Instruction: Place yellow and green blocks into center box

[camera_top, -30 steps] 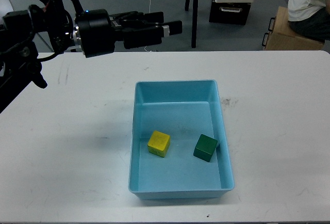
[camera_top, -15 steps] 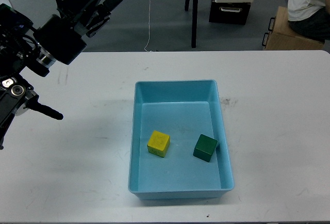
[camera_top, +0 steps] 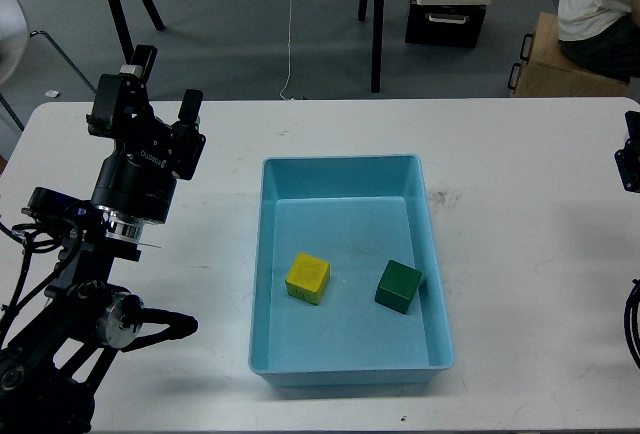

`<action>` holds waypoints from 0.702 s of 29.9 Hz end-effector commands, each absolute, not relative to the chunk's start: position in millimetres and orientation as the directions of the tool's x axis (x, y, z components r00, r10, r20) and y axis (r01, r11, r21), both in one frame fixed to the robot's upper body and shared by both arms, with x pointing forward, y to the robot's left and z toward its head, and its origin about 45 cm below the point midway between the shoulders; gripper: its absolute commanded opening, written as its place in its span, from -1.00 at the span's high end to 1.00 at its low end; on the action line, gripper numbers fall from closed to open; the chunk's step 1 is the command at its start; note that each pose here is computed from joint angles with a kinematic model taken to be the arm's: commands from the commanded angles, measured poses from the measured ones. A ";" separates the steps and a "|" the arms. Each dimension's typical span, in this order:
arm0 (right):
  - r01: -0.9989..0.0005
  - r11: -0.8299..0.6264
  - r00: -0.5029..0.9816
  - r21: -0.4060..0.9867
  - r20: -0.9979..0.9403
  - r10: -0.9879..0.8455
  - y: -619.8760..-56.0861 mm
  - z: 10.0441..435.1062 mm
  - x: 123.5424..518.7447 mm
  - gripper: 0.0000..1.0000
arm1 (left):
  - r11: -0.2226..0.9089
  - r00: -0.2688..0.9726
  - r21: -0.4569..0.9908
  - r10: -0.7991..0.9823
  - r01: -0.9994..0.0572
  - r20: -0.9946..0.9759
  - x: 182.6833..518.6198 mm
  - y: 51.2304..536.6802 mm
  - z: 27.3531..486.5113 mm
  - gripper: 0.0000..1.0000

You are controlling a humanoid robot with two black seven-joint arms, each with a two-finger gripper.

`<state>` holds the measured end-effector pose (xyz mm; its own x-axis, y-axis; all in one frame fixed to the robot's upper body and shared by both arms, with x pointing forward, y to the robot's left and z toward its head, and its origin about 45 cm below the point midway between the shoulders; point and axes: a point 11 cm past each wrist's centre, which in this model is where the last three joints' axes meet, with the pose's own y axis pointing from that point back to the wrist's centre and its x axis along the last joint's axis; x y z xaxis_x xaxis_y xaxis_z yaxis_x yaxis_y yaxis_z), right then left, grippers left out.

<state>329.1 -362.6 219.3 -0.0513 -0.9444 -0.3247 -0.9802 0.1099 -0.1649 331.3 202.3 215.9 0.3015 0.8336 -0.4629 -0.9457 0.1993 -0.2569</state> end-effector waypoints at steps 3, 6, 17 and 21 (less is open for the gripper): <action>-0.982 0.149 -0.078 -0.114 -0.474 -0.877 -344.1 200.9 328.8 -0.97 | 0.103 0.181 -0.150 0.627 -0.983 -0.758 326.9 213.6 196.0 -1.00; -0.980 0.186 -0.101 -0.069 -0.635 -0.766 -347.6 194.6 327.1 -0.97 | 0.085 0.147 -0.120 0.539 -0.989 -0.829 324.2 216.5 189.7 -1.00; -0.990 0.083 0.096 -0.114 -0.975 -0.198 -328.3 185.4 314.8 -0.97 | 0.099 0.156 -0.124 0.479 -0.987 -0.864 309.9 217.0 178.8 -1.00; -0.995 0.036 0.087 -0.092 -0.987 -0.136 -303.1 175.7 312.9 -0.97 | 0.094 0.146 -0.117 0.427 -0.989 -0.892 303.2 213.8 173.3 -1.00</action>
